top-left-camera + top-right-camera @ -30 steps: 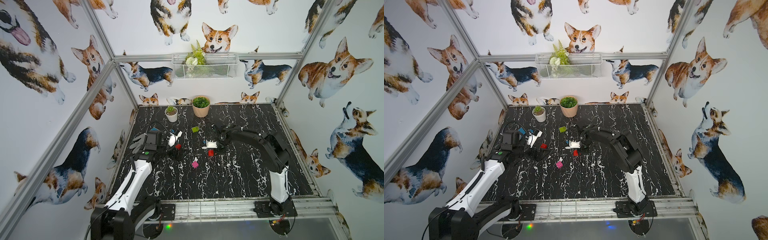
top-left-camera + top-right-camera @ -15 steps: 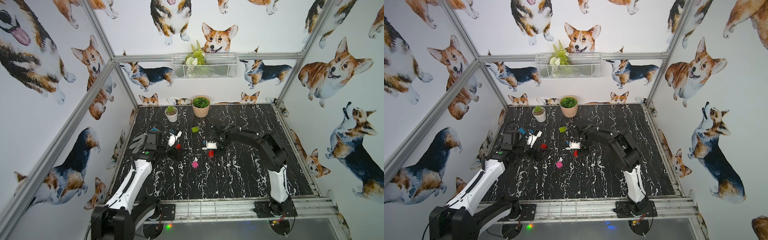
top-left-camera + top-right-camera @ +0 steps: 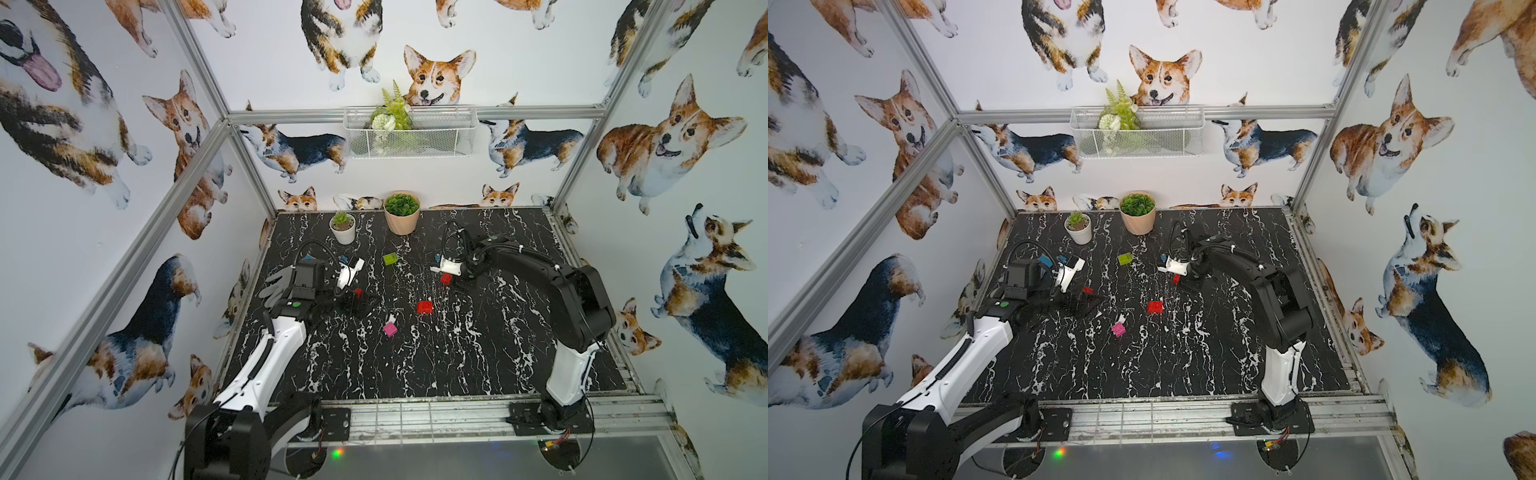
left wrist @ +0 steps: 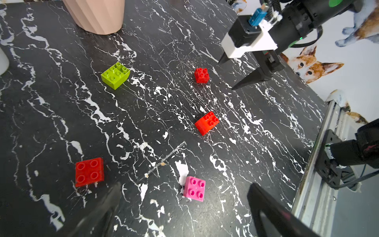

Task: Assemble the letter s with lego
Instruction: Pick up the lego brick from the center of the board.

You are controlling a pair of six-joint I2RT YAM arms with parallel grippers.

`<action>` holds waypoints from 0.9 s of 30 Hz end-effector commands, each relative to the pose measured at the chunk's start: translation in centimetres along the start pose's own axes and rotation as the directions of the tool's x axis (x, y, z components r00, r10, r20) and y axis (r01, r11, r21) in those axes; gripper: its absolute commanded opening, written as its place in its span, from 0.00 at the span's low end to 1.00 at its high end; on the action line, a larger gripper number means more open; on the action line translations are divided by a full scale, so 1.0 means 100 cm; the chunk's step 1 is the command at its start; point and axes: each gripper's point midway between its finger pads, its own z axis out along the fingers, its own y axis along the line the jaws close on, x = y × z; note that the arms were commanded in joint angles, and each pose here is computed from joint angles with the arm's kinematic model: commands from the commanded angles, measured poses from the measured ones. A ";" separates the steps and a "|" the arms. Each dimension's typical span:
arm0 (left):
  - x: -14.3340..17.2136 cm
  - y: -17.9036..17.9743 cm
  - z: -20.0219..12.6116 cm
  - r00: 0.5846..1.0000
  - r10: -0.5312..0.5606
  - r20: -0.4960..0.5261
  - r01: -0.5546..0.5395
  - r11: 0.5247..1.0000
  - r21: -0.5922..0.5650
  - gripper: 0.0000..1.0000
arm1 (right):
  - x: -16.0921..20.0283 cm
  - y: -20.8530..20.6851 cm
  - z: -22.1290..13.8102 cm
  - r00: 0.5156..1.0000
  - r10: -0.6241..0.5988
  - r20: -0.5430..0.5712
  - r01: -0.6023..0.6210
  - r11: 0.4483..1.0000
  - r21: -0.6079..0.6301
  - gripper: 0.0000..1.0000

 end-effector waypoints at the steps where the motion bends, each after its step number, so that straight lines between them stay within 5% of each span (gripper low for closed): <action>1: -0.012 -0.005 0.005 0.999 0.009 0.046 -0.010 1.000 0.030 1.00 | -0.006 -0.019 0.001 0.996 0.074 0.059 -0.076 0.997 0.035 0.71; 11: -0.008 -0.009 0.014 1.000 0.002 0.022 -0.003 0.999 0.052 1.00 | -0.016 -0.043 0.032 0.972 0.225 0.068 -0.225 0.974 0.002 0.72; 21: -0.013 -0.010 0.018 0.999 -0.012 0.050 0.008 0.998 0.063 1.00 | -0.014 -0.032 0.045 0.968 0.248 0.042 -0.244 0.967 -0.074 0.71; 27: -0.014 -0.010 0.019 0.999 -0.014 0.051 0.011 0.998 0.066 1.00 | -0.009 -0.034 0.052 0.966 0.259 0.014 -0.258 0.964 -0.064 0.61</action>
